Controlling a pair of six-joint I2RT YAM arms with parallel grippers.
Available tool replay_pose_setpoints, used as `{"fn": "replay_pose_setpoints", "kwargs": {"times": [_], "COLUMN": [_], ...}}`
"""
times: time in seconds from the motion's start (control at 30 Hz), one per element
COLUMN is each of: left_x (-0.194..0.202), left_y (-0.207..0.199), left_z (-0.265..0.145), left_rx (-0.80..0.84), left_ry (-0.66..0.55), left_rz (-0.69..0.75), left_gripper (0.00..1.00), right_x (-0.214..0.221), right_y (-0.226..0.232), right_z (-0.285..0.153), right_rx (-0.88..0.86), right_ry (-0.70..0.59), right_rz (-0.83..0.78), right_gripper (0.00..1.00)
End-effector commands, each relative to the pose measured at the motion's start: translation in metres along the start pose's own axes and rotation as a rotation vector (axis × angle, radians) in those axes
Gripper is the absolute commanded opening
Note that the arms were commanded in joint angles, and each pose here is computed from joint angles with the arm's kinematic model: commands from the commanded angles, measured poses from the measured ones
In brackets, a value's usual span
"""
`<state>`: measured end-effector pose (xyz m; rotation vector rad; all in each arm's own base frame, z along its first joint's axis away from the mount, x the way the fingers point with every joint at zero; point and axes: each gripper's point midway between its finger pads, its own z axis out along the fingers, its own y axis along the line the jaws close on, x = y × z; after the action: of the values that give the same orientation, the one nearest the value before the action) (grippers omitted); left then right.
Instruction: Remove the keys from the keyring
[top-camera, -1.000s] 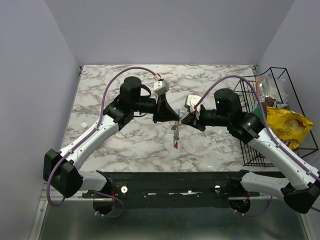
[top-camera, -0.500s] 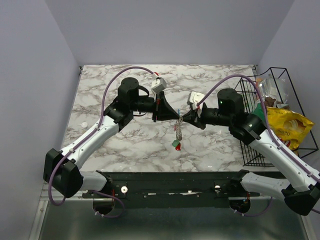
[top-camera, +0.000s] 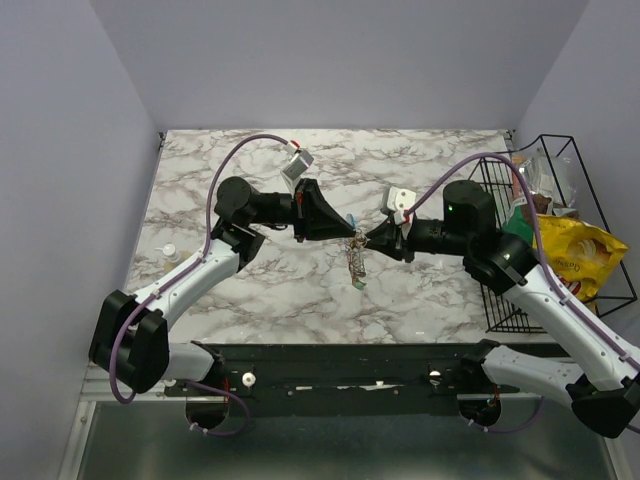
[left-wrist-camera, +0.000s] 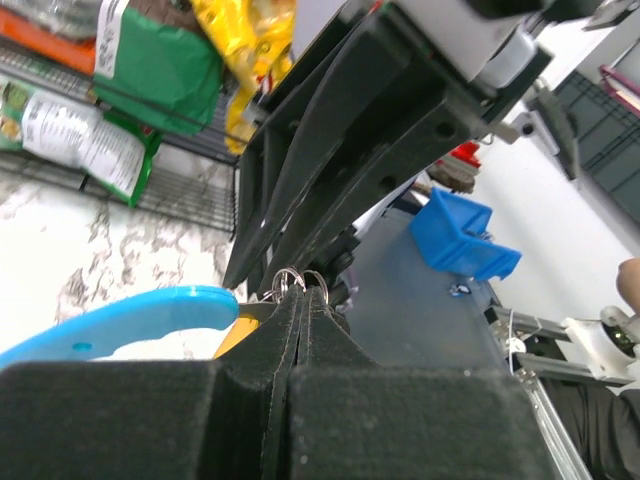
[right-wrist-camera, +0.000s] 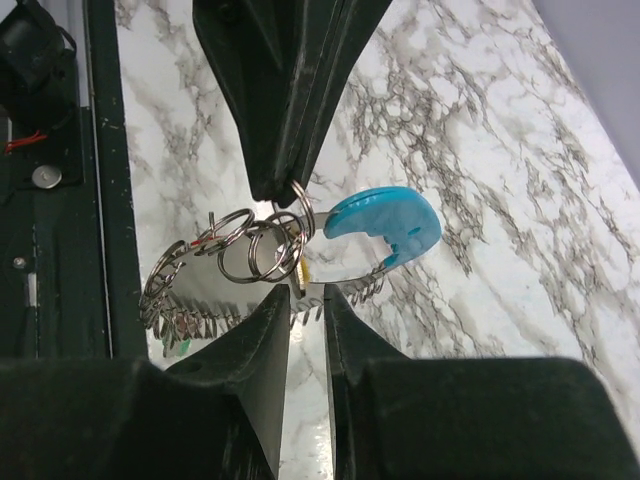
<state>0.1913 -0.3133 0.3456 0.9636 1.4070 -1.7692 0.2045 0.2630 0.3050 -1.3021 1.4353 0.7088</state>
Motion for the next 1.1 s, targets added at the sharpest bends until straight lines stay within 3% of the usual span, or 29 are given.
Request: {"fn": "replay_pose_setpoints", "kwargs": {"times": [0.0, 0.23, 0.47, 0.83, 0.93, 1.07], "left_x": [-0.016, -0.018, -0.015, -0.007, -0.01, -0.015], "left_y": [-0.027, -0.029, -0.023, -0.012, -0.015, -0.021], "left_z": [-0.001, -0.003, -0.004, -0.005, -0.006, -0.006], "left_rx": [0.082, 0.09, 0.072, 0.032, 0.036, 0.047], "left_ry": [-0.031, -0.042, -0.045, -0.036, -0.038, -0.041], "left_rz": [0.071, 0.079, 0.077, 0.066, 0.077, 0.092], "left_gripper": [0.0, 0.0, 0.0, 0.0, 0.0, 0.0], "right_x": [-0.011, -0.027, -0.049, -0.102, -0.093, -0.075], "right_y": [0.008, 0.017, -0.002, 0.025, 0.031, 0.021], "right_z": [-0.003, -0.007, -0.016, -0.026, -0.025, -0.024], "right_rx": [-0.045, -0.092, 0.006, -0.207, -0.234, -0.144], "right_ry": [-0.06, -0.114, -0.136, -0.233, -0.211, -0.165], "right_rz": [-0.033, -0.051, -0.072, -0.077, -0.063, -0.053], "right_gripper": [0.28, 0.28, 0.28, 0.24, 0.23, 0.25]}}
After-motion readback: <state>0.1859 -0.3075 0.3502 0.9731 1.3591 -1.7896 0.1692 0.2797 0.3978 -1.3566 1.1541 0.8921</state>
